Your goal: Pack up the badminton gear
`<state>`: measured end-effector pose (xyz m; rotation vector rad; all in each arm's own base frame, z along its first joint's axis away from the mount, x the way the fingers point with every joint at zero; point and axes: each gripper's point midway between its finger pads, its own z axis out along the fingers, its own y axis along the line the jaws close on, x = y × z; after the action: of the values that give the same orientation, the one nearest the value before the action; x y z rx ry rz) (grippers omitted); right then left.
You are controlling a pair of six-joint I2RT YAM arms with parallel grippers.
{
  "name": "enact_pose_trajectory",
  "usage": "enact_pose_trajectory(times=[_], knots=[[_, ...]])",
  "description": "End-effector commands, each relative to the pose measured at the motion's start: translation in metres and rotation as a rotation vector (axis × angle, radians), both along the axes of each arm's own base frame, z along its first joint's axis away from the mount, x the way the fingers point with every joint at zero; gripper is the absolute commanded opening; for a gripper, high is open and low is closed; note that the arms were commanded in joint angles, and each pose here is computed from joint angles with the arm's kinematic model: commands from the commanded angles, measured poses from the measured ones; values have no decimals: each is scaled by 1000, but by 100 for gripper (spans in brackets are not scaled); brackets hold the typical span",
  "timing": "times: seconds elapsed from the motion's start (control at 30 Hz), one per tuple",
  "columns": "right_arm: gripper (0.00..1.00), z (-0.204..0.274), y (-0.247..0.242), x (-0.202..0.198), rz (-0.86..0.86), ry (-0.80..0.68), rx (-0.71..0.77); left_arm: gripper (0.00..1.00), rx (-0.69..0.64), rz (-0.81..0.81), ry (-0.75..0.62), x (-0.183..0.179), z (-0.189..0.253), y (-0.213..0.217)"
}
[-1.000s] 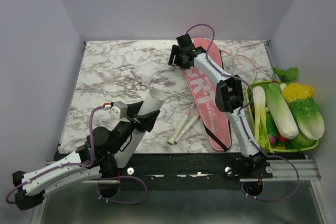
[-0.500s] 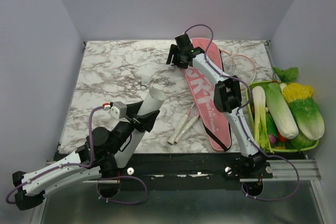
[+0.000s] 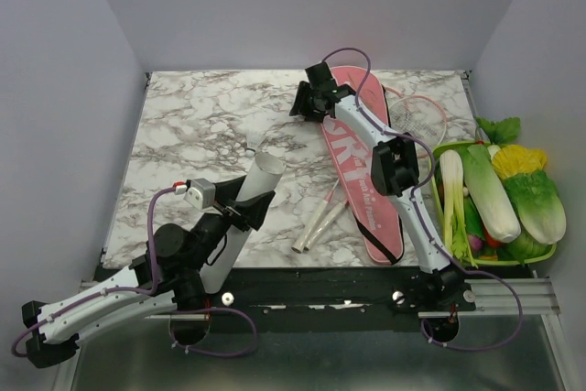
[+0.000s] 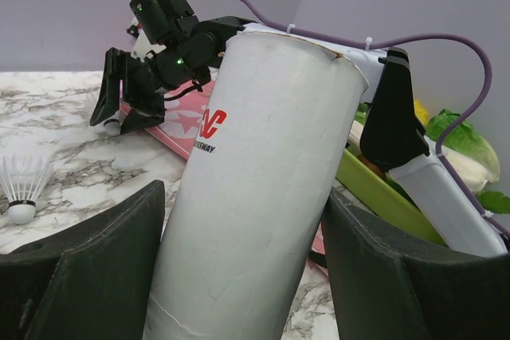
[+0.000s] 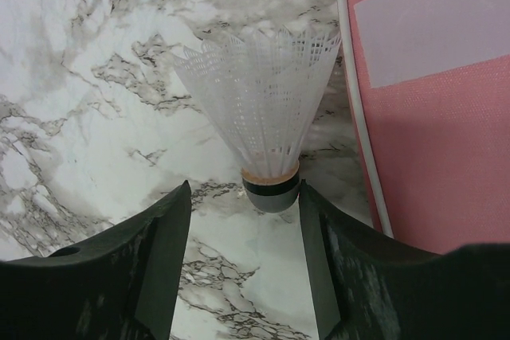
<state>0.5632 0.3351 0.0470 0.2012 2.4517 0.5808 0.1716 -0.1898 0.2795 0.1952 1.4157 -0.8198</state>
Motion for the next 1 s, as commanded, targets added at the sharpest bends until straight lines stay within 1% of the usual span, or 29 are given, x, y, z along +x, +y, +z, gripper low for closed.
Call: enact_pose_trajectory(times=[0.0, 0.07, 0.2, 0.27, 0.3, 0.37, 0.4, 0.43, 0.57, 0.67, 0.7, 0.77, 0.8, 0.83, 0.87, 0.9, 0.97], knots=[[62, -4, 4, 3, -1, 17, 42, 0, 121, 95, 268, 5, -93, 10], [59, -4, 5, 4, -6, 21, 51, 0, 125, 95, 265, 5, -93, 10], [50, -7, 5, 3, -9, 34, 61, 0, 124, 91, 265, 5, -93, 10], [48, -8, 4, 3, -12, 38, 62, 0, 123, 89, 264, 4, -93, 10], [45, -8, 5, 3, -13, 40, 65, 0, 126, 88, 264, 4, -94, 10], [41, -8, 4, 3, -17, 42, 68, 0, 124, 88, 264, 3, -94, 12], [36, -10, 4, 3, -16, 47, 67, 0, 120, 87, 262, 3, -93, 12], [35, -10, 4, 2, -17, 49, 67, 0, 119, 87, 263, 2, -94, 13], [31, -11, 5, 2, -16, 50, 67, 0, 106, 86, 267, 1, -95, 16], [26, -11, 4, 2, -16, 49, 68, 0, 100, 89, 266, 0, -95, 18], [22, -10, 5, 2, -15, 48, 70, 0, 101, 90, 266, 0, -96, 18], [21, -10, 5, 2, -14, 48, 69, 0, 96, 88, 265, 0, -94, 18], [22, -11, 5, 2, -11, 51, 71, 0, 96, 87, 265, 0, -93, 18], [27, -10, 6, 1, -9, 50, 74, 0, 99, 85, 265, 0, -93, 18], [35, -10, 6, 1, -8, 52, 74, 0, 99, 84, 265, 0, -92, 18], [46, -10, 7, 0, -3, 55, 78, 0, 97, 85, 263, 0, -91, 18], [53, -11, 6, 1, -5, 54, 81, 0, 98, 82, 265, 0, -92, 17]])
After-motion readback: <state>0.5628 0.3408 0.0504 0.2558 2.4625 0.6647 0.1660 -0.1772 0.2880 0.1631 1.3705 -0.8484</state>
